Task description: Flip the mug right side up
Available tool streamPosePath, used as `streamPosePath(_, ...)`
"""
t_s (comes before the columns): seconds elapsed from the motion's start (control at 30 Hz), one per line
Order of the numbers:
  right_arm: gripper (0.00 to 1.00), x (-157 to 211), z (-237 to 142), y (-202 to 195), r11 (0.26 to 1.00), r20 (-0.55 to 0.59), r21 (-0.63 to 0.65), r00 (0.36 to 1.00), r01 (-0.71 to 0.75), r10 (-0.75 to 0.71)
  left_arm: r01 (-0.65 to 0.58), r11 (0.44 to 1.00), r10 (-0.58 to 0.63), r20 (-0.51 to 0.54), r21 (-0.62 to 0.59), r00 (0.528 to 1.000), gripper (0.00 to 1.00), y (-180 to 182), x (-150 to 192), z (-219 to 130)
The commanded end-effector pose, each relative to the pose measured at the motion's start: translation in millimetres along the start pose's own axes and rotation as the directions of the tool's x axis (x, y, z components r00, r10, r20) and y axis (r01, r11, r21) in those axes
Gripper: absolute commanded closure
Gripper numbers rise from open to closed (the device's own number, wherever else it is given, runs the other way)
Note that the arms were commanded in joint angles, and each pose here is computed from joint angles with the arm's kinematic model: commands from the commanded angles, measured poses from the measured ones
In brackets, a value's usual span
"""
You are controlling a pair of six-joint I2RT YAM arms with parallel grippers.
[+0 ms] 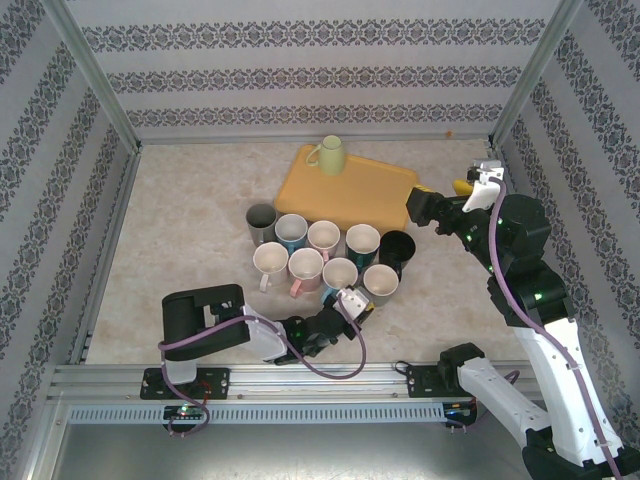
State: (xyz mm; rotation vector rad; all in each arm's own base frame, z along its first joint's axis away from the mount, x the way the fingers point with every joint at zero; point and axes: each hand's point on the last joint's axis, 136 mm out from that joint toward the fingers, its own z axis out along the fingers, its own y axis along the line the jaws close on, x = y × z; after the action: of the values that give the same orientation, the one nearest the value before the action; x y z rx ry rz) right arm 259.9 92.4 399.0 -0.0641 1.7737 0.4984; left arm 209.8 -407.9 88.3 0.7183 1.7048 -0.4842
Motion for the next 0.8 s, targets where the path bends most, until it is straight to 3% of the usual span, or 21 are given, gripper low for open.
streamPosePath(0.0,0.05,-4.3,-0.4,-3.8,1.0,0.029,0.015,1.0,-0.001,0.001,-0.008,0.999,0.008,-0.013,-0.04,1.0,0.66,2.7,4.8,1.5)
streamPosePath(0.3,0.05,-4.6,-0.5,-3.3,1.0,0.03,0.013,1.0,-0.003,0.003,0.02,1.0,-0.02,0.011,0.006,1.0,0.51,3.5,3.5,-12.5)
streamPosePath(0.77,0.05,-3.9,2.0,-2.4,1.0,0.017,0.009,1.0,-0.008,0.008,0.001,0.994,-0.016,0.123,0.113,0.992,0.5,-6.0,-46.5,-34.8)
